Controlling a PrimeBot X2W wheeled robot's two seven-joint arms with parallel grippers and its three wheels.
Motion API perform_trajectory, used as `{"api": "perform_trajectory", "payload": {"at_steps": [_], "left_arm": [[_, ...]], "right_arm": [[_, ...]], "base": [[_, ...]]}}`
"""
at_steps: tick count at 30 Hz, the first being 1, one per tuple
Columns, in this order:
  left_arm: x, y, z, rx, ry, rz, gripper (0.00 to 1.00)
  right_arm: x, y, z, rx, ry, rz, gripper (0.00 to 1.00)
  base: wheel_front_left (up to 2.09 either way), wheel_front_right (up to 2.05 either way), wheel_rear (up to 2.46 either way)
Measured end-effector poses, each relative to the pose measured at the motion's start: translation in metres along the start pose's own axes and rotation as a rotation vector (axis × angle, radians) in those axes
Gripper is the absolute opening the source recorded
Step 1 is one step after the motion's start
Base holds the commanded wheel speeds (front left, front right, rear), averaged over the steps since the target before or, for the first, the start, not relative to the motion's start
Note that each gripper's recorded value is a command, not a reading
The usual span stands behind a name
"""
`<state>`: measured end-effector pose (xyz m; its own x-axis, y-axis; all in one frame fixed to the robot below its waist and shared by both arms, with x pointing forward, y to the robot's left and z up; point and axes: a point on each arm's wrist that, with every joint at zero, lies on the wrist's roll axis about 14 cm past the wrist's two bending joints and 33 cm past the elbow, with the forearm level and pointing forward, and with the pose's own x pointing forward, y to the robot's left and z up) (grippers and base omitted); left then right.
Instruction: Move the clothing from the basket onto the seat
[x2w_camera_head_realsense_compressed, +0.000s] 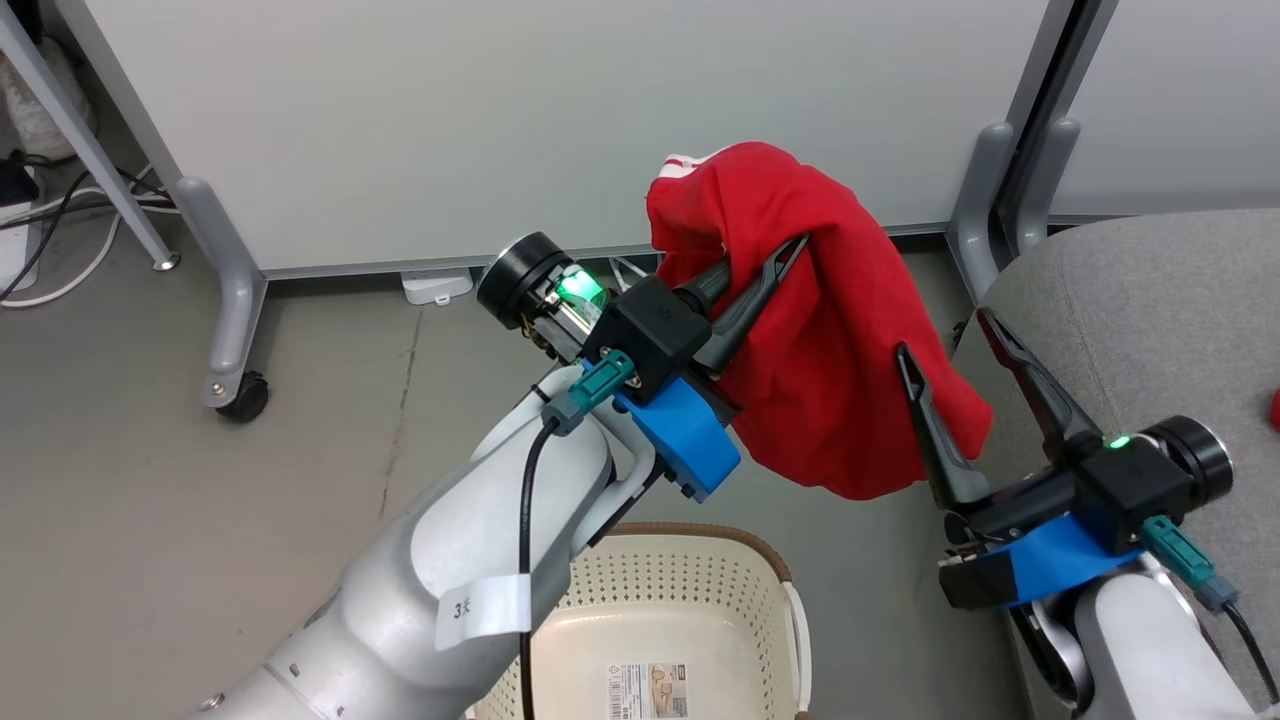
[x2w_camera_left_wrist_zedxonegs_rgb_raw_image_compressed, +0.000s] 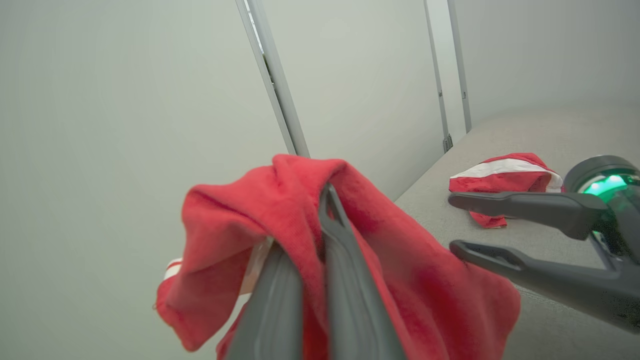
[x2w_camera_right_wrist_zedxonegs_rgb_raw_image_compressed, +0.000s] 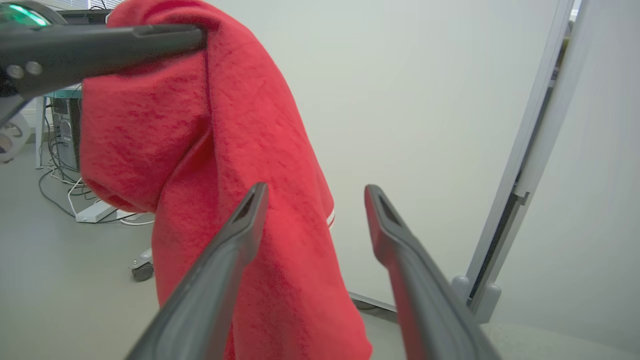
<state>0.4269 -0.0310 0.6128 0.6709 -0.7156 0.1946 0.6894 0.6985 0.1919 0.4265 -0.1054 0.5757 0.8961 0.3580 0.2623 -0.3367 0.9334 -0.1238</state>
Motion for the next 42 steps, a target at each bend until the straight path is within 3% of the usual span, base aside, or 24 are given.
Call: {"api": "perform_trajectory", "payload": {"at_steps": [4, 11, 23, 24, 25, 26, 42], "left_arm": [[0.002, 0.002, -0.003, -0.002, 0.003, 0.001, 0.0], [0.003, 0.004, -0.008, -0.006, 0.01, 0.002, 0.0], [0.005, 0.004, -0.011, -0.01, 0.015, -0.004, 0.0], [0.005, 0.004, -0.011, -0.01, 0.015, -0.004, 0.0], [0.005, 0.004, -0.011, -0.011, 0.015, -0.004, 0.0], [0.005, 0.003, -0.011, -0.012, 0.015, -0.005, 0.0], [0.005, 0.003, -0.012, -0.012, 0.019, -0.004, 0.0]], "right_arm": [[0.018, 0.022, 0.009, -0.022, -0.034, 0.098, 1.0], [0.035, 0.038, -0.006, -0.042, 0.001, 0.174, 1.0], [0.055, 0.035, -0.032, -0.089, 0.081, 0.188, 1.0], [0.055, 0.035, -0.035, -0.084, 0.093, 0.188, 0.93], [0.055, 0.037, -0.038, -0.079, 0.101, 0.191, 0.14], [0.056, 0.038, -0.039, -0.074, 0.105, 0.194, 0.0], [0.058, 0.041, -0.039, -0.054, 0.108, 0.197, 0.0]], "base": [[0.0, 0.0, 0.0], [0.0, 0.0, 0.0], [0.0, 0.0, 0.0], [0.0, 0.0, 0.0], [0.0, 0.0, 0.0], [0.0, 0.0, 0.0], [0.0, 0.0, 0.0]]}}
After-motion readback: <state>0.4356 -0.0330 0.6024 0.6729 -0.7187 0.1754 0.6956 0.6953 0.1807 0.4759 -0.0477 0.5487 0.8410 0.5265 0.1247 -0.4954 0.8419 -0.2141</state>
